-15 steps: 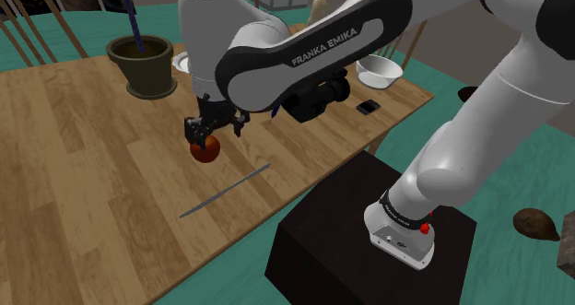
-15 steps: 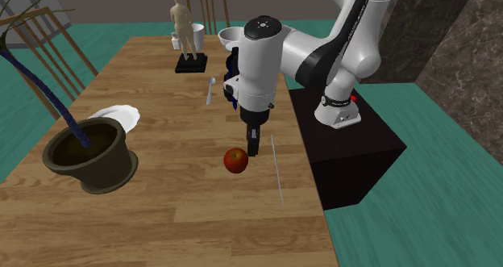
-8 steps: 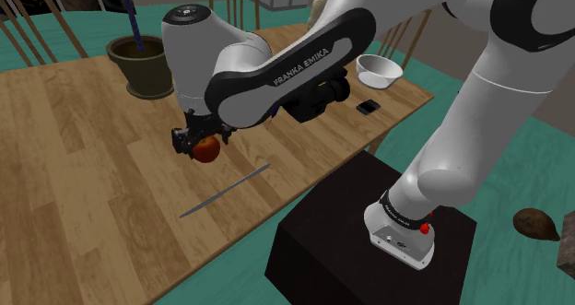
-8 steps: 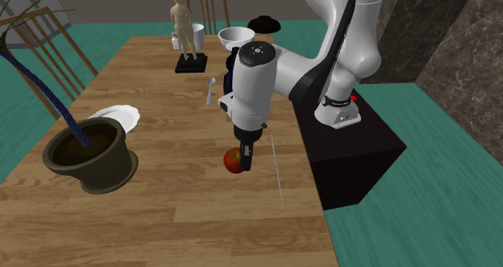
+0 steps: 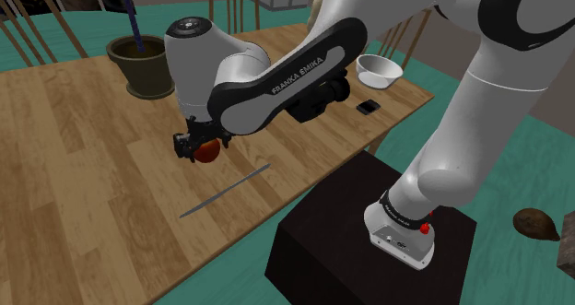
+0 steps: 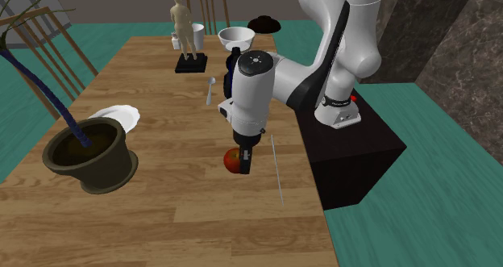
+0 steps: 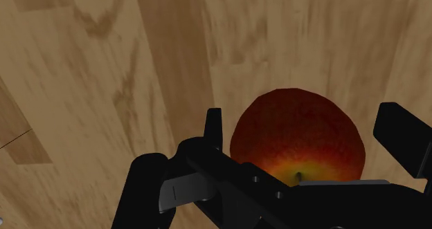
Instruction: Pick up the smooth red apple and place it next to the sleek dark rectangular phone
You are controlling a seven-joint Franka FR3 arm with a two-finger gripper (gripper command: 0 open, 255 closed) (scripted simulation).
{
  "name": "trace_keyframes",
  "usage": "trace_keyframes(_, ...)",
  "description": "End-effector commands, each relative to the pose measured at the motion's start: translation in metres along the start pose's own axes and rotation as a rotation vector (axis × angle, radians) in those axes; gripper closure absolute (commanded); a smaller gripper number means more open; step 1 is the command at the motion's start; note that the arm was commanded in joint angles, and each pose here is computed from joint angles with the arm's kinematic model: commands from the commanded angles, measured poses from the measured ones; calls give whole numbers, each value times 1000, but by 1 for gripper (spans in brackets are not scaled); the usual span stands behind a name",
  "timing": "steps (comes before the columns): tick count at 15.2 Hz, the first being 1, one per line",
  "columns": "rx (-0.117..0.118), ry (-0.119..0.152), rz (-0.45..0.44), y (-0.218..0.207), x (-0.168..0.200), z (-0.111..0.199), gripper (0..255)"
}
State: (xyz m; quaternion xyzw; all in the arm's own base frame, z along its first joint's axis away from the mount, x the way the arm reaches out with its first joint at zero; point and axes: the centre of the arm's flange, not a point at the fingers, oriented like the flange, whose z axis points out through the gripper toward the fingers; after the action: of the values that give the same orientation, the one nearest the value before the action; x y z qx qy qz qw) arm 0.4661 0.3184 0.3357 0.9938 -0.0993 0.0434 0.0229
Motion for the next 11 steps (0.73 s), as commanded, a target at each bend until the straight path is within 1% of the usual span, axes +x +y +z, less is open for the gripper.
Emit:
trace_keyframes(1,0,0,0,0,0,0,0)
trace_keyframes(2,0,0,0,0,0,0,0)
trace_keyframes(3,0,0,0,0,0,0,255)
trace_keyframes(11,0,0,0,0,0,0,255)
